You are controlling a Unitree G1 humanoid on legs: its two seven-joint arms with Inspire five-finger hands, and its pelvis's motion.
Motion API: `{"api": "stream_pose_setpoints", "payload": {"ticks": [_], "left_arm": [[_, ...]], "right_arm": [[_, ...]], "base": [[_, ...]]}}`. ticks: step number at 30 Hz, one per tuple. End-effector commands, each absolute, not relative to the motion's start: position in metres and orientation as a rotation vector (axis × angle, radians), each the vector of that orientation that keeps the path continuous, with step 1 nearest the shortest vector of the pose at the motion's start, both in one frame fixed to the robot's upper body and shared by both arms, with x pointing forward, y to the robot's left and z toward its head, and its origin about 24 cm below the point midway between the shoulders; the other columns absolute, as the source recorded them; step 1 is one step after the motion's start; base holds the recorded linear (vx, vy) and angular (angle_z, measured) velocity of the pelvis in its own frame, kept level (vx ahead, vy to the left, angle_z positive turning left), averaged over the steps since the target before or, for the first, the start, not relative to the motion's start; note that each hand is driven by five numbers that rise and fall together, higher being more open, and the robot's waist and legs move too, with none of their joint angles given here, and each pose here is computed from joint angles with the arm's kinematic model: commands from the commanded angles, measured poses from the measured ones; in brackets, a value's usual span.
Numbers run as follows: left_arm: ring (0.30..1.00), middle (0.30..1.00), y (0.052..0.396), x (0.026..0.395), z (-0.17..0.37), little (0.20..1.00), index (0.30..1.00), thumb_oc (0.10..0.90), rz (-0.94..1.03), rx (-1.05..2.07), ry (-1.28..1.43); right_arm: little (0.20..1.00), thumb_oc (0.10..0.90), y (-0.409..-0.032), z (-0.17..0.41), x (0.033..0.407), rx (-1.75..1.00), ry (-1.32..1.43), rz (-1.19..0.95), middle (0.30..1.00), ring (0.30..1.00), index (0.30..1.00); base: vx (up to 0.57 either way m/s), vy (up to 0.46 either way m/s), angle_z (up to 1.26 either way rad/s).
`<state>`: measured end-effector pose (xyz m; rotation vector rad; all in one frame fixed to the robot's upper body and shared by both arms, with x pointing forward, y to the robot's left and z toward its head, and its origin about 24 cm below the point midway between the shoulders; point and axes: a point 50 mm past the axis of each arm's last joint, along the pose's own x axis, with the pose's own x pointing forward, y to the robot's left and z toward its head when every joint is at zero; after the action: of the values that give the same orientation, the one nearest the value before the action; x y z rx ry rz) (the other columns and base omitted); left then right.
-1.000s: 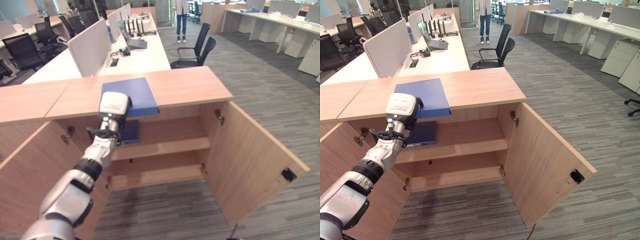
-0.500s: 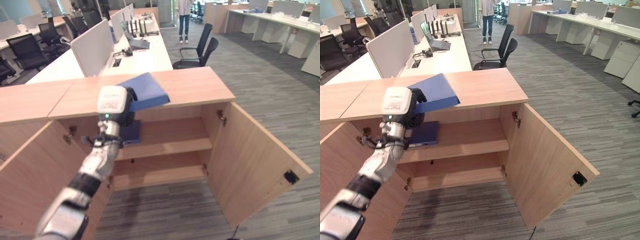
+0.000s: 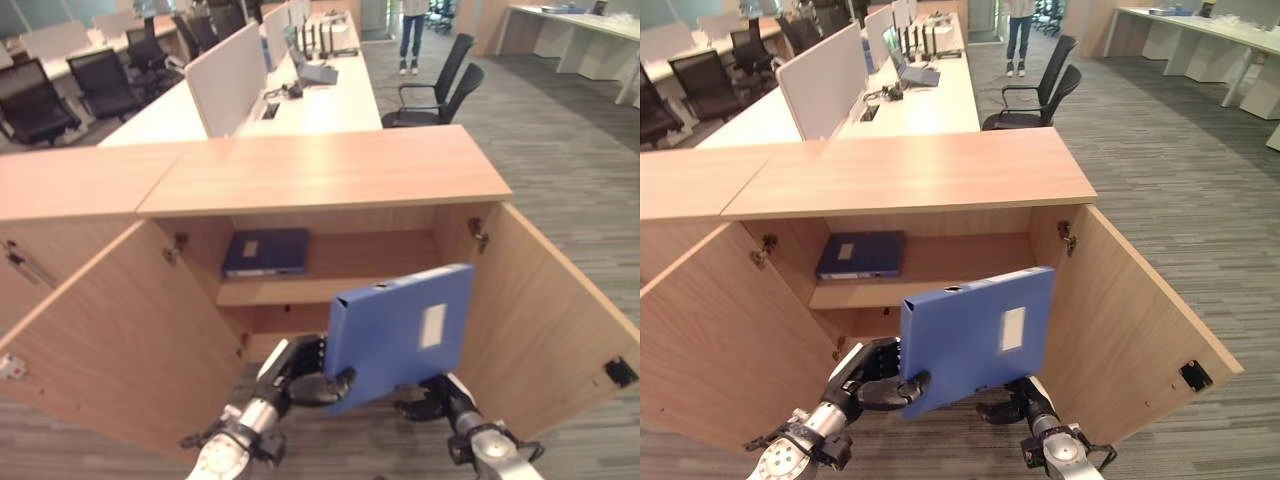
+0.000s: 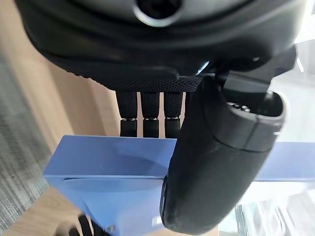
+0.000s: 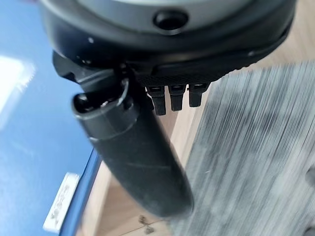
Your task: Put the empty folder in the office cabinet
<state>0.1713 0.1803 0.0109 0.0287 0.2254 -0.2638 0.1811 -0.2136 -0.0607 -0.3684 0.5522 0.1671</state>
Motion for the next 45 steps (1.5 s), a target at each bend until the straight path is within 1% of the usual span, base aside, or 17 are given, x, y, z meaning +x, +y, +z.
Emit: {"api": "stream_pose_setpoints", "payload": {"ticks": [1, 2, 5, 7, 9, 10, 13, 19, 23, 27, 28, 32, 33, 35, 36, 40, 45], "left_arm": [[0.300, 0.300, 0.208, 0.197, 0.058, 0.300, 0.300, 0.400, -0.196, 0.193, -0.036], [0.300, 0.300, 0.208, 0.197, 0.058, 0.300, 0.300, 0.400, -0.196, 0.192, -0.034], [0.300, 0.300, 0.228, 0.192, 0.056, 0.300, 0.300, 0.400, -0.118, 0.300, -0.016], [0.300, 0.300, 0.233, 0.191, 0.055, 0.300, 0.300, 0.400, -0.094, 0.326, -0.008], [0.300, 0.300, 0.249, 0.190, 0.053, 0.300, 0.300, 0.400, -0.017, 0.405, 0.010], [0.300, 0.300, 0.249, 0.190, 0.053, 0.300, 0.300, 0.400, -0.017, 0.405, 0.010], [0.300, 0.300, 0.265, 0.191, 0.055, 0.300, 0.300, 0.400, 0.060, 0.492, 0.016], [0.300, 0.300, 0.273, 0.197, 0.067, 0.300, 0.300, 0.400, 0.097, 0.614, -0.032], [0.300, 0.300, 0.264, 0.211, 0.090, 0.300, 0.300, 0.400, 0.036, 0.680, -0.148], [0.300, 0.300, 0.240, 0.224, 0.117, 0.300, 0.300, 0.400, -0.093, 0.697, -0.293], [0.300, 0.300, 0.227, 0.231, 0.130, 0.300, 0.300, 0.400, -0.154, 0.681, -0.363], [0.300, 0.300, 0.214, 0.234, 0.144, 0.300, 0.300, 0.400, -0.238, 0.652, -0.432], [0.300, 0.300, 0.206, 0.233, 0.154, 0.300, 0.300, 0.400, -0.312, 0.660, -0.470], [0.300, 0.300, 0.205, 0.233, 0.157, 0.300, 0.300, 0.400, -0.339, 0.662, -0.476], [0.300, 0.300, 0.200, 0.233, 0.162, 0.300, 0.300, 0.400, -0.400, 0.680, -0.487], [0.300, 0.300, 0.197, 0.232, 0.171, 0.300, 0.300, 0.400, -0.500, 0.728, -0.487], [0.300, 0.300, 0.190, 0.233, 0.176, 0.300, 0.300, 0.400, -0.577, 0.765, -0.496]], "right_arm": [[0.900, 0.800, -0.231, 0.032, 0.238, -0.462, 0.056, 0.076, 0.900, 0.900, 0.900], [0.900, 0.800, -0.231, 0.032, 0.238, -0.463, 0.059, 0.076, 0.900, 0.900, 0.900], [0.900, 0.800, -0.242, 0.073, 0.242, -0.587, -0.099, 0.039, 0.900, 0.900, 0.900], [0.900, 0.800, -0.243, 0.080, 0.242, -0.613, -0.125, 0.031, 0.900, 0.900, 0.900], [0.900, 0.800, -0.248, 0.097, 0.241, -0.706, -0.181, 0.029, 0.900, 0.900, 0.900], [0.900, 0.800, -0.248, 0.098, 0.240, -0.706, -0.181, 0.029, 0.900, 0.900, 0.900], [0.900, 0.800, -0.254, 0.098, 0.239, -0.795, -0.152, 0.041, 0.900, 0.900, 0.900], [0.900, 0.800, -0.256, 0.095, 0.241, -0.864, -0.129, 0.043, 0.900, 0.900, 0.900], [0.900, 0.800, -0.248, 0.107, 0.249, -0.870, -0.195, 0.067, 0.900, 0.900, 0.900], [0.900, 0.800, -0.223, 0.113, 0.263, -0.901, -0.251, 0.195, 0.900, 0.900, 0.900], [0.900, 0.800, -0.211, 0.109, 0.271, -0.892, -0.238, 0.268, 0.900, 0.900, 0.900], [0.900, 0.800, -0.201, 0.101, 0.281, -0.885, -0.204, 0.334, 0.900, 0.900, 0.900], [0.900, 0.800, -0.200, 0.099, 0.285, -0.882, -0.187, 0.345, 0.900, 0.900, 0.900], [0.900, 0.800, -0.200, 0.099, 0.287, -0.877, -0.182, 0.344, 0.900, 0.900, 0.900], [0.900, 0.800, -0.200, 0.102, 0.290, -0.876, -0.181, 0.347, 0.900, 0.900, 0.900], [0.900, 0.800, -0.200, 0.111, 0.296, -0.876, -0.201, 0.340, 0.900, 0.900, 0.900], [0.900, 0.800, -0.192, 0.120, 0.300, -0.859, -0.251, 0.344, 0.900, 0.900, 0.900]], "base": [[0.04, -0.001, 0.06], [0.00, 0.000, 0.00], [0.00, 0.000, 0.00], [0.03, 0.004, 0.03], [0.01, -0.003, 0.05], [-0.03, -0.008, 0.04], [-0.01, -0.005, 0.06], [-0.01, -0.003, 0.00], [0.00, 0.000, 0.00], [0.00, 0.000, 0.00], [-0.04, -0.002, -0.01], [-0.01, 0.000, 0.00], [0.00, 0.000, 0.00], [0.00, 0.000, 0.02], [0.00, 0.000, 0.00], [0.00, 0.000, 0.00], [0.00, 0.000, 0.00]]}}
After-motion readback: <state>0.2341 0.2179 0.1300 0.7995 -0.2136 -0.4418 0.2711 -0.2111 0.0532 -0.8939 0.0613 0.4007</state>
